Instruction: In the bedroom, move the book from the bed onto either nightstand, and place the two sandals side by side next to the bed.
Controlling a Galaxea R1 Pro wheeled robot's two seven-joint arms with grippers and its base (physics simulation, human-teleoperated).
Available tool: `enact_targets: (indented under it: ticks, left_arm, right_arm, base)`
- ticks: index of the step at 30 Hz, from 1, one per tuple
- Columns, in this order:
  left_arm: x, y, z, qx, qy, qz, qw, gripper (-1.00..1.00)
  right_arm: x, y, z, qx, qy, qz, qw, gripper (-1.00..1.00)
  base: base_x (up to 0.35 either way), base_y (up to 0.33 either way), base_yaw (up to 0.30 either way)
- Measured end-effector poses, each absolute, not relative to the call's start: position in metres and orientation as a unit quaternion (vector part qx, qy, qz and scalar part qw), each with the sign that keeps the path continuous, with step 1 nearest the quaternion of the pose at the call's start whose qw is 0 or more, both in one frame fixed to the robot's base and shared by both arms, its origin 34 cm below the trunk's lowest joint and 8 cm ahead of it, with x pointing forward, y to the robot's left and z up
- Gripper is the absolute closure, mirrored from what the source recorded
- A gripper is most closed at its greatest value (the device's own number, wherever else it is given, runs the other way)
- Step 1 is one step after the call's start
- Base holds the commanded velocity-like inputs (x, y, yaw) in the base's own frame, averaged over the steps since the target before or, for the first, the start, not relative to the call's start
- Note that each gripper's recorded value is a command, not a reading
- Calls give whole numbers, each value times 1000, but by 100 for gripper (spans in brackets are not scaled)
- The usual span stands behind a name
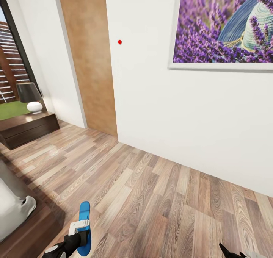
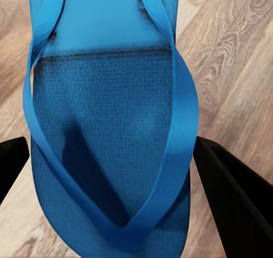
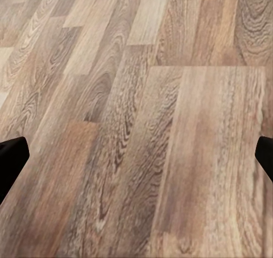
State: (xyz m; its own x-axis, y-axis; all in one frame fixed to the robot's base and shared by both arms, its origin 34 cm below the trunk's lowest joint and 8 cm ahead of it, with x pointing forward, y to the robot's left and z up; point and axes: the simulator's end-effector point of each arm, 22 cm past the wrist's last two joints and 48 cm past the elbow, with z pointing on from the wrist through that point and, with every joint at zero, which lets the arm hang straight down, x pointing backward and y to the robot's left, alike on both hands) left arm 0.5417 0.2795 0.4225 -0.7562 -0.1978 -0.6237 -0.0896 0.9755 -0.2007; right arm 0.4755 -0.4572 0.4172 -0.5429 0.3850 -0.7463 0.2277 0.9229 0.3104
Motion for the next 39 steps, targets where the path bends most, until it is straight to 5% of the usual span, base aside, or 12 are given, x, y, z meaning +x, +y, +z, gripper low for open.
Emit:
enact_targets:
  ticks: [39]
  left_arm:
    - [534, 279, 409, -78, 939, -78, 326, 100]
  right_arm:
    - [468, -457, 406, 177, 881, 86, 431, -100]
  base:
    - [0, 0, 0]
